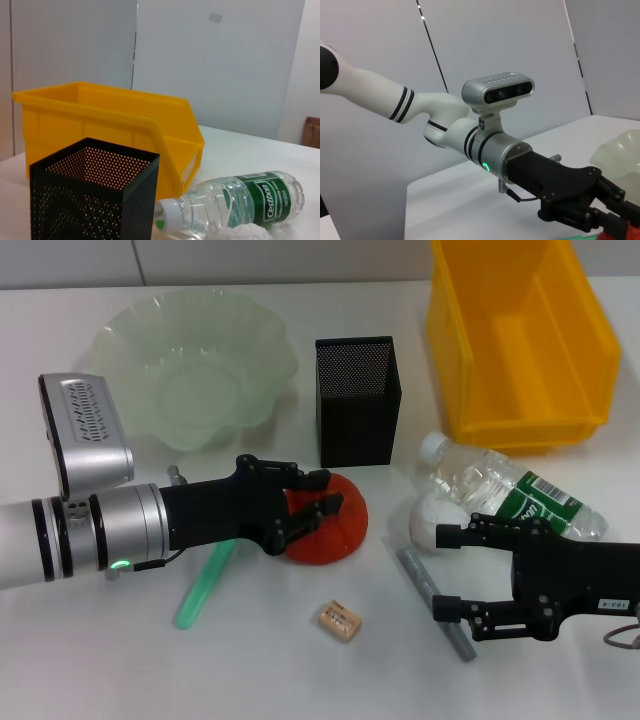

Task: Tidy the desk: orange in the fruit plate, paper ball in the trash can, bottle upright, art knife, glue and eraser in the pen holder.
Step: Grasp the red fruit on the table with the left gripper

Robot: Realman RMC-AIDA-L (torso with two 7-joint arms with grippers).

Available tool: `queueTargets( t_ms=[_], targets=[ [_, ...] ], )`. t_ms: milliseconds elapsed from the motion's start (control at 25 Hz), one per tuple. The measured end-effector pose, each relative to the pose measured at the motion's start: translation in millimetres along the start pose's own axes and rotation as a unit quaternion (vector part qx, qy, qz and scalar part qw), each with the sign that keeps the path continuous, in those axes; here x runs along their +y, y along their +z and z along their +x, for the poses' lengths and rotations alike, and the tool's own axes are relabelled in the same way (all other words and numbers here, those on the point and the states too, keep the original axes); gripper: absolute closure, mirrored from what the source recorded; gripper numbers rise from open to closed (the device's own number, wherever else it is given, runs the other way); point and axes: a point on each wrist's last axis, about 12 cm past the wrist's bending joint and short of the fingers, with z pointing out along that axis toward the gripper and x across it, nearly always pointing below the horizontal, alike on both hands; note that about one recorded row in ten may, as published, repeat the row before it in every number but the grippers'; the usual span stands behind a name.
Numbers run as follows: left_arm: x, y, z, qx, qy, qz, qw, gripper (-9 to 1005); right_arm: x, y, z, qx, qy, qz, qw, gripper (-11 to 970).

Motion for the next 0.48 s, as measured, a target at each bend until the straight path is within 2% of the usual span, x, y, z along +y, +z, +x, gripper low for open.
queueTargets(
  t_ms=[80, 280, 480],
  targets=[
    [0.1, 0.1, -0.2, 0.0, 0.0, 0.0, 1.0, 543, -0.2, 0.5, -0.3, 0.0, 0.0, 0.0, 1.0, 130],
    [1.2, 0.8, -0.6, 0.002, 0.001, -0.002, 1.0, 758, -0.8, 1.4, -0.9, 0.0, -0.001, 0.0, 1.0, 131],
    [2.9, 1.4, -0.4, 0.006, 0.002, -0.007, 1.0, 771, -1.5, 2.1, 0.1, 0.001, 0.001, 0.003, 1.0, 131]
  ],
)
